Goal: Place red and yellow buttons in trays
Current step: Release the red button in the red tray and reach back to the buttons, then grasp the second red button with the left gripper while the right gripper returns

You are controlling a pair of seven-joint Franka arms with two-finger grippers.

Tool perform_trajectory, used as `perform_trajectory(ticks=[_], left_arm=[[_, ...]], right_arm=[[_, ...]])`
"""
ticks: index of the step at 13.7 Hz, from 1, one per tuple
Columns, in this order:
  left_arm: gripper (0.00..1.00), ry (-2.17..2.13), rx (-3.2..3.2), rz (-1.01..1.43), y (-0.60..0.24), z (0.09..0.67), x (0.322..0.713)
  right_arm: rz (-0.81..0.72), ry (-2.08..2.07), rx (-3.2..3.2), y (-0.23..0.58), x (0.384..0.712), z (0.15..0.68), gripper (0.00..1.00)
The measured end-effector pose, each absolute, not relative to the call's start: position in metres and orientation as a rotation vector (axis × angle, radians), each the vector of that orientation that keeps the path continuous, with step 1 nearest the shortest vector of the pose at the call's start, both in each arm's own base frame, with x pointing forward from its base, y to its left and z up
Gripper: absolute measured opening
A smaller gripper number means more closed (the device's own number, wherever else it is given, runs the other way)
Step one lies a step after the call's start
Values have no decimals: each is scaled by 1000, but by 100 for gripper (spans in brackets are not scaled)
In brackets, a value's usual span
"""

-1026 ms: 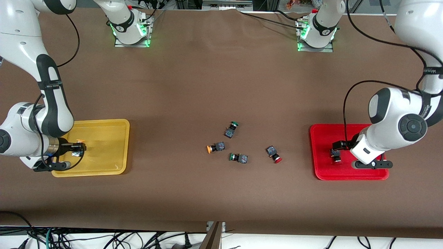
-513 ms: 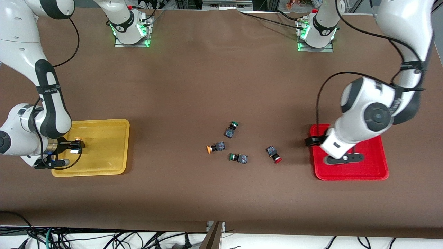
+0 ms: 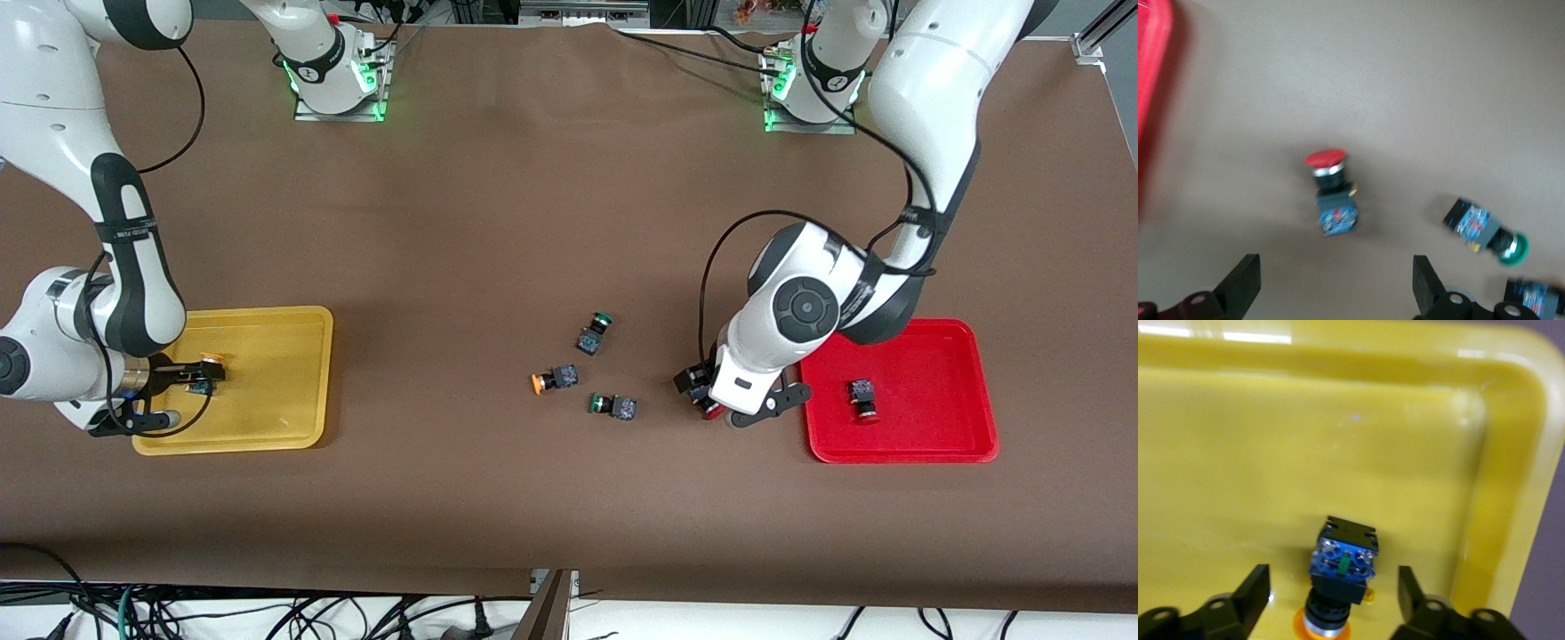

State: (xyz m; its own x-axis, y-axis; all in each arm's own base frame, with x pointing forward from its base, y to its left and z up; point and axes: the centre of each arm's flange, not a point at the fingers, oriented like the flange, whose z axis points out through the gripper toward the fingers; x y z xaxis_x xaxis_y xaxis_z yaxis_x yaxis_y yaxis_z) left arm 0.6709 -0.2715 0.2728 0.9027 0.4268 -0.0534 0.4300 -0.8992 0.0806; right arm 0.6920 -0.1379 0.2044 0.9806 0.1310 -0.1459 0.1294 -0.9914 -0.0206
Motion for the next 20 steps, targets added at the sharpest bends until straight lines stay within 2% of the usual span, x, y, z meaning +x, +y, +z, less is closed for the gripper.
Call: perform_trajectory(ticks=[1, 5, 10, 15, 20], left_arm=[[100, 702, 2963, -46, -267, 256, 675], [100, 802, 2956, -21, -255, 201, 681], [98, 810, 3006, 11, -281, 178, 669], [44, 829, 2995, 37, -279, 185, 675], [42, 833, 3014, 34, -273, 208, 683]], right_arm=[[204, -222, -3114, -130, 697, 215, 99], [143, -184, -3126, -55, 714, 248, 99], [133, 177, -3149, 83, 712, 251, 99], [44, 722, -3074, 236, 690, 271, 99], [-151, 1143, -2789, 355, 663, 268, 99]])
